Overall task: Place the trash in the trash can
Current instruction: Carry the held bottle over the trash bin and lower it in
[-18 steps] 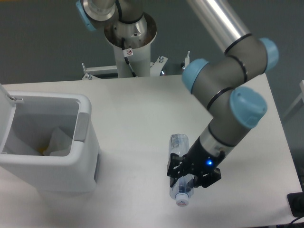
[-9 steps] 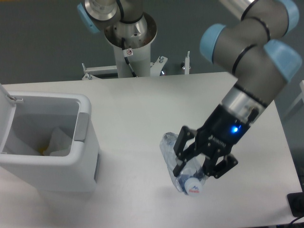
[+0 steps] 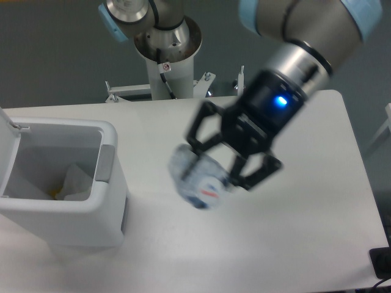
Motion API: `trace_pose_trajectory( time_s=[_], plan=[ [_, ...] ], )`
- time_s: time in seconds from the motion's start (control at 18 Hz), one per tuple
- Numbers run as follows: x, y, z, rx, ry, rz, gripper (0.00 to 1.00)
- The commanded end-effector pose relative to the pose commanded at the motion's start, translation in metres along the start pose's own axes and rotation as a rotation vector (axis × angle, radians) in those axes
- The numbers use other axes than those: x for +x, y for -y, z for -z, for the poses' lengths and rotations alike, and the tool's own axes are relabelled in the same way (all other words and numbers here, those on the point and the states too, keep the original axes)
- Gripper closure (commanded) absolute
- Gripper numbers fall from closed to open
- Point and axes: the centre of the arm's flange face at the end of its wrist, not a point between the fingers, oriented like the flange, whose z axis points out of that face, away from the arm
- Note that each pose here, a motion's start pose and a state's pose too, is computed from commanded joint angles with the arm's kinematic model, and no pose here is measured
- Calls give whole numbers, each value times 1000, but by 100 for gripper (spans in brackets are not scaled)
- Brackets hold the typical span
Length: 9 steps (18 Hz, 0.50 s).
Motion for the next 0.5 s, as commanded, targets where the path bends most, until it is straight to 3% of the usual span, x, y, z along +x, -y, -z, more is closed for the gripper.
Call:
trace_pose_trajectory(
  time_s=[0.22,0.5],
  plan=[
    [40,-26,-66,-37,-76,-97,83],
    [60,-43,-105,-70,-95,-179,80]
  ],
)
